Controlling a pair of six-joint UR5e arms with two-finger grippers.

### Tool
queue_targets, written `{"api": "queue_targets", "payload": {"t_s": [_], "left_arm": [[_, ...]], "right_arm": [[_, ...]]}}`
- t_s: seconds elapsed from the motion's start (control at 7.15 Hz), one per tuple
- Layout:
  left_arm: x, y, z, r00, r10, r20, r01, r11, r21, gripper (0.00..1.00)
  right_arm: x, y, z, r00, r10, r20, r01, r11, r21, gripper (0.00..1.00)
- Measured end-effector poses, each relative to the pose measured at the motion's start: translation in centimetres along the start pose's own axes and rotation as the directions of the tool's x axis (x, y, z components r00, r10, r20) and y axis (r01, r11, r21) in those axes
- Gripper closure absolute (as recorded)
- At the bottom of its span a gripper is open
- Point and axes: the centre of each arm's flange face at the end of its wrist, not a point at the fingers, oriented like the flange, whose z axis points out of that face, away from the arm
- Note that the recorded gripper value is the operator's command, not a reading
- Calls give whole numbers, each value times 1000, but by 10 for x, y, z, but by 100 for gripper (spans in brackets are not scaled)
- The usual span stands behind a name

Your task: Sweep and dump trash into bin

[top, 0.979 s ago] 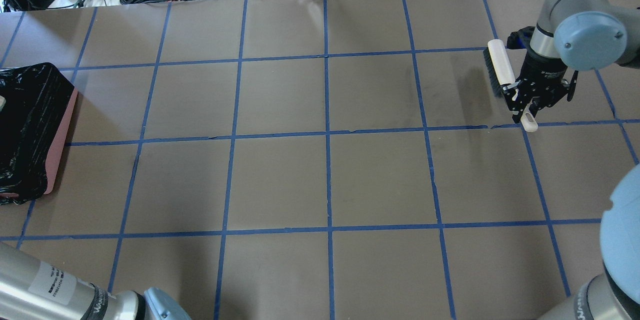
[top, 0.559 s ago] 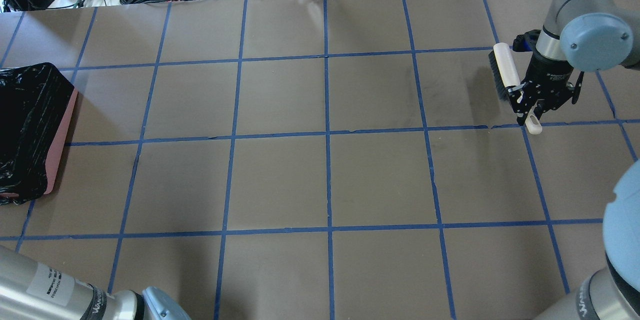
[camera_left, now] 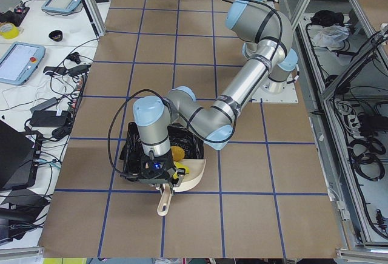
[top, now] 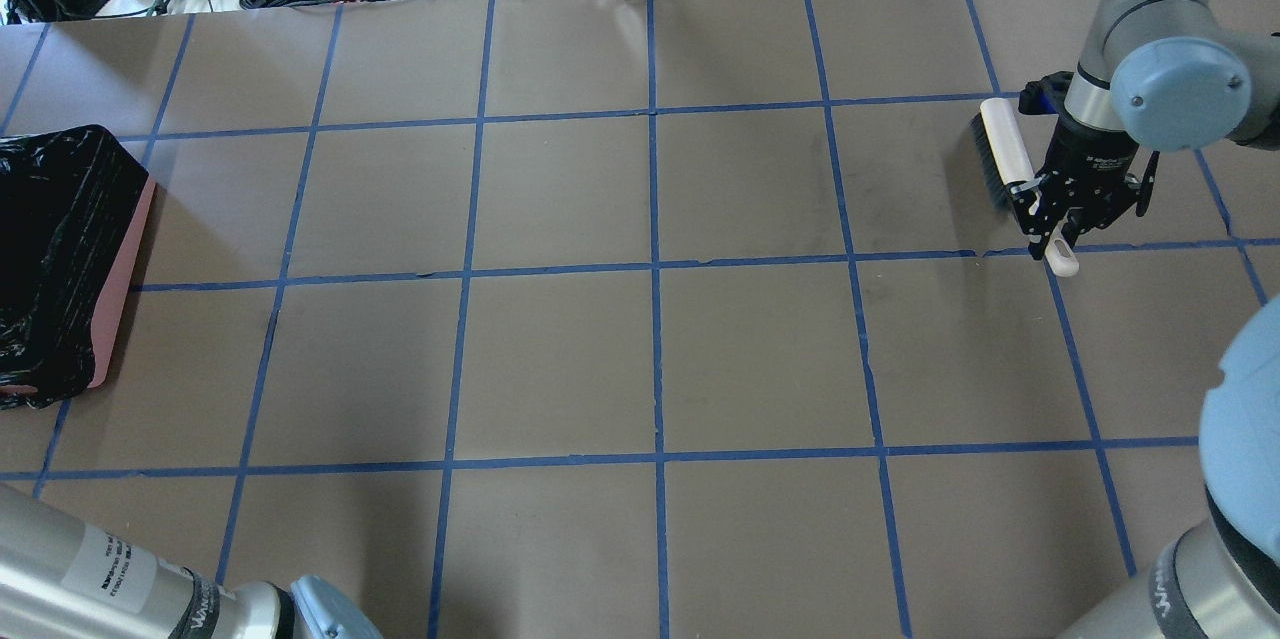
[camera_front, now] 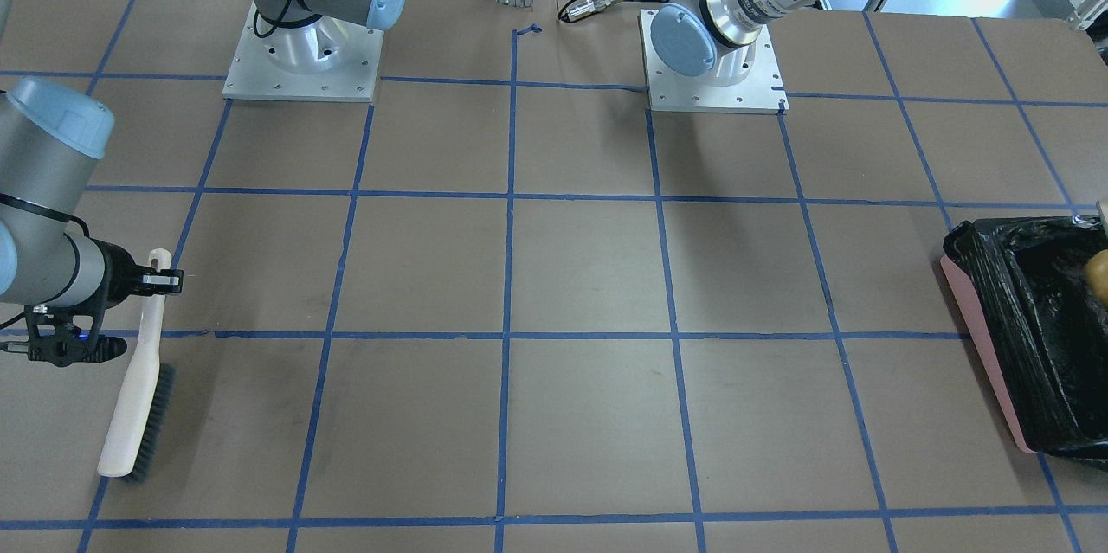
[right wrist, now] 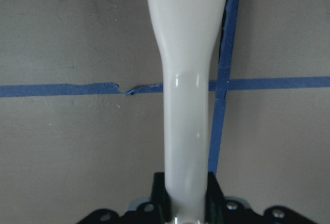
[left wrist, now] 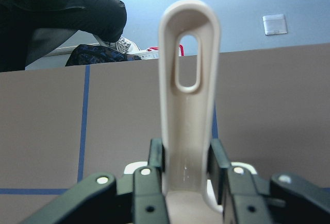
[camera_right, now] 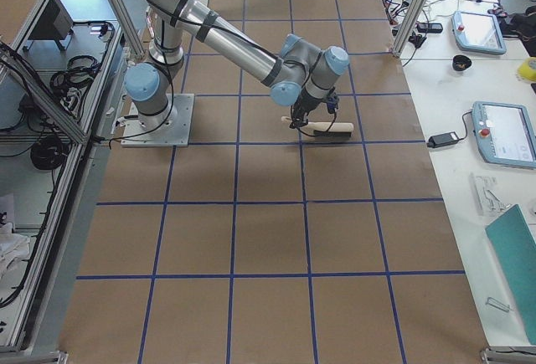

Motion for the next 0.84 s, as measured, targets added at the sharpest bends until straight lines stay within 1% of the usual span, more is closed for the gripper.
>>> {"api": "queue_targets", "payload": {"t_s": [0.14,0.42,0.56,0.84], "left_arm": [[10,6,-5,1000,-2,-8,2,1000,16,100],[27,20,-21,1000,4,9,-5,998,65,100],[32,25,-30,1000,-1,21,-1,995,100,100],[37,34,-39,1000,0,10,-2,985,175,100]], "right_arm": [[-1,1,3,1000,0,1,0,1000,-5,85],[0,0,3,1000,0,-1,0,1000,-4,85],[0,0,2,1000,0,-4,0,1000,-2,85],[1,0,0,1000,-2,-8,2,1000,4,86]]}}
